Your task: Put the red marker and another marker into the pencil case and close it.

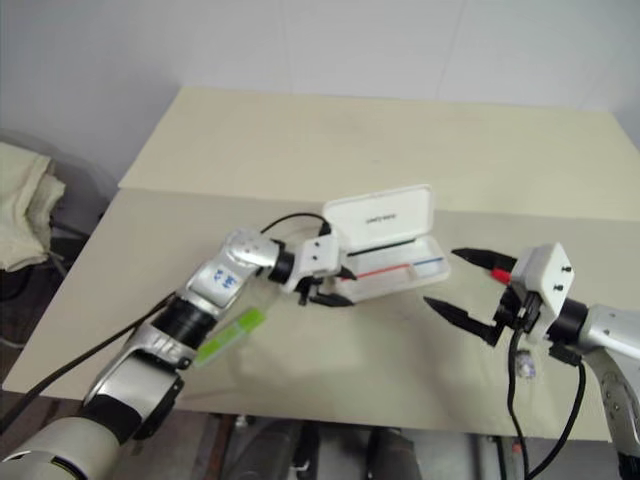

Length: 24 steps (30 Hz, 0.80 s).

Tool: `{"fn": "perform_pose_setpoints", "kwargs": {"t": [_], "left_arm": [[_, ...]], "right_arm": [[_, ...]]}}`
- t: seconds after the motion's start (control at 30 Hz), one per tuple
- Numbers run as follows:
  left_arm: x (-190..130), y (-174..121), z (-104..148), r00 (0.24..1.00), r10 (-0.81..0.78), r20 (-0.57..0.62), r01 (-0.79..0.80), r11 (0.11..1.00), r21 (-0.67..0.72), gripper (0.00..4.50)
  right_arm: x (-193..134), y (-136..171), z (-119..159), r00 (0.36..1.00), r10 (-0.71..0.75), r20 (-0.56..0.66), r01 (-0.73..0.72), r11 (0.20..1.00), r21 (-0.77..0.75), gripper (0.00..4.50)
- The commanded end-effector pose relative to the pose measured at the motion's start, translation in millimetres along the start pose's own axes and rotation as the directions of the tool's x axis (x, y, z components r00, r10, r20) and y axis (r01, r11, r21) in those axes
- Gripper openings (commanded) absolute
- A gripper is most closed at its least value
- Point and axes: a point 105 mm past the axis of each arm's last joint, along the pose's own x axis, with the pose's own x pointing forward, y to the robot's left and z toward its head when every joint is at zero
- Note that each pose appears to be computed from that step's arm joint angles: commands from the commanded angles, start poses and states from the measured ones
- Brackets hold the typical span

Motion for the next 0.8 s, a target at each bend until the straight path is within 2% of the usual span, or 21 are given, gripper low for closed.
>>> {"fn": "perform_pose_setpoints", "kwargs": {"t": [0.03, 0.3, 0.57, 0.8], "left_arm": [[6.1, 4.7, 1.6, 0.999, -0.01, -0.044, 0.011, 1.0, 0.003, 2.57], [13.4, 1.3, 4.9, 0.99, -0.087, -0.111, 0.088, 0.996, 0.009, 2.57], [21.5, -15.8, -3.2, 0.967, -0.177, -0.182, 0.176, 0.984, -0.022, 2.57], [25.3, -22.2, -25.4, 0.946, -0.182, -0.268, 0.17, 0.983, -0.067, 2.57]], "right_arm": [[-3.5, -0.6, 14.6, 0.998, -0.033, 0.048, 0.035, 0.999, -0.04, 4.5], [-3.1, -0.8, 15.7, 0.997, -0.056, 0.061, 0.059, 0.997, -0.047, 4.5], [-2.5, -2.1, 15.8, 0.995, -0.075, 0.069, 0.079, 0.996, -0.052, 4.5], [-1.2, -1.5, 15.9, 0.994, -0.08, 0.077, 0.084, 0.995, -0.052, 4.5]]}}
